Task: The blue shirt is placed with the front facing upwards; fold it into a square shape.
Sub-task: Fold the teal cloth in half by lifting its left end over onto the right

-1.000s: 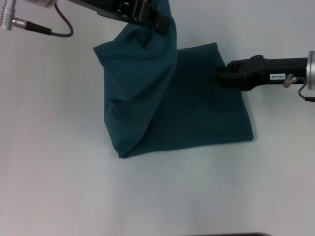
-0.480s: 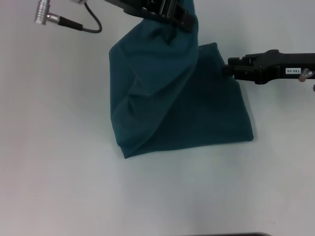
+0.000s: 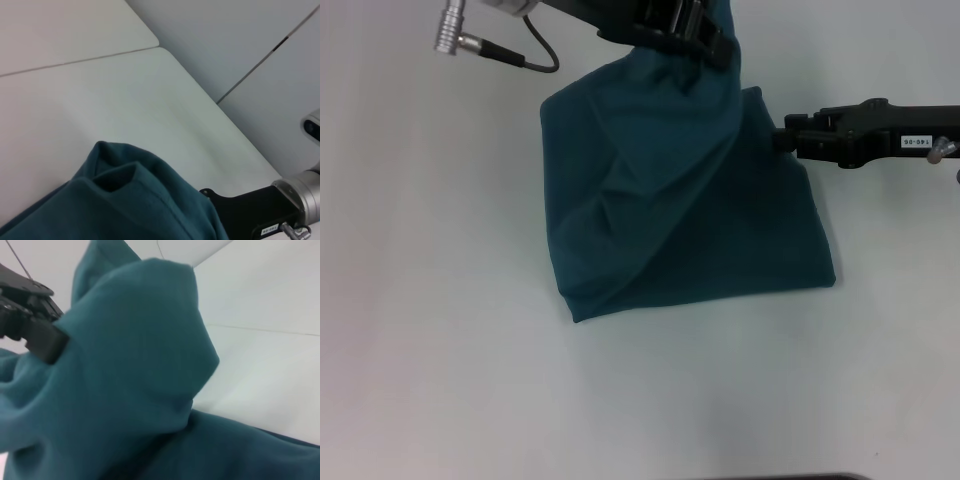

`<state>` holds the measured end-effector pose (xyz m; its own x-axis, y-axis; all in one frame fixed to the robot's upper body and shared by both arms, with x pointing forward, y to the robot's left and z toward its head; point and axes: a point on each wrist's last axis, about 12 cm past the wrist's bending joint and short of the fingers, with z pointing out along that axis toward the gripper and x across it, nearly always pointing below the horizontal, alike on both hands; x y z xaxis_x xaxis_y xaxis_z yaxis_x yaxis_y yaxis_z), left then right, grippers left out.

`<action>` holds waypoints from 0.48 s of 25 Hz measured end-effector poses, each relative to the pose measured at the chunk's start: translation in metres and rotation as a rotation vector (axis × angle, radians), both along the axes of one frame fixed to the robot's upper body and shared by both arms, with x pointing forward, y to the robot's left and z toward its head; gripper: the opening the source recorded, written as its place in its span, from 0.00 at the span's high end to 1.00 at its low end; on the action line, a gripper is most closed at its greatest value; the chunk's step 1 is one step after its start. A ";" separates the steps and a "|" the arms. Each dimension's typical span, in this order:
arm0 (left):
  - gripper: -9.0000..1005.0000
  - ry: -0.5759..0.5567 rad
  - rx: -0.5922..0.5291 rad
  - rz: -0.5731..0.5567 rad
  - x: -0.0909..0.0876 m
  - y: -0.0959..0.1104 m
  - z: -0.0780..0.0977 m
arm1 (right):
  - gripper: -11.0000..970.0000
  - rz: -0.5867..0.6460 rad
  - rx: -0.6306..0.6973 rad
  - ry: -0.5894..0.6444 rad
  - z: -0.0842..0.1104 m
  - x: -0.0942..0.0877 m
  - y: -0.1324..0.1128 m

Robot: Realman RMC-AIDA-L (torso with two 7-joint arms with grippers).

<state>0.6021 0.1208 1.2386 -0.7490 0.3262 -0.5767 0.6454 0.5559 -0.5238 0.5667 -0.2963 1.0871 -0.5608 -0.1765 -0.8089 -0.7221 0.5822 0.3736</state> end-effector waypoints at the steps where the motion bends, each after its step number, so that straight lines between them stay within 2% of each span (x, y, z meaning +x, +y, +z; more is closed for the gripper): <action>1: 0.88 0.008 -0.001 0.002 0.001 -0.001 -0.002 | 0.62 -0.001 0.000 -0.001 0.000 0.000 0.000; 7: 0.87 0.041 -0.015 0.013 0.007 -0.010 -0.014 | 0.62 -0.004 0.000 -0.003 0.001 0.001 -0.001; 12: 0.71 0.040 -0.040 0.005 0.007 -0.012 -0.015 | 0.62 -0.010 0.006 -0.002 0.001 0.001 -0.002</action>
<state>0.6091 0.1090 1.2235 -0.7733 0.2999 -0.5587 0.6209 0.5367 -0.5713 0.5673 -0.2985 1.0883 -0.5613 -0.1663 -0.8107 -0.7168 0.5874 0.3758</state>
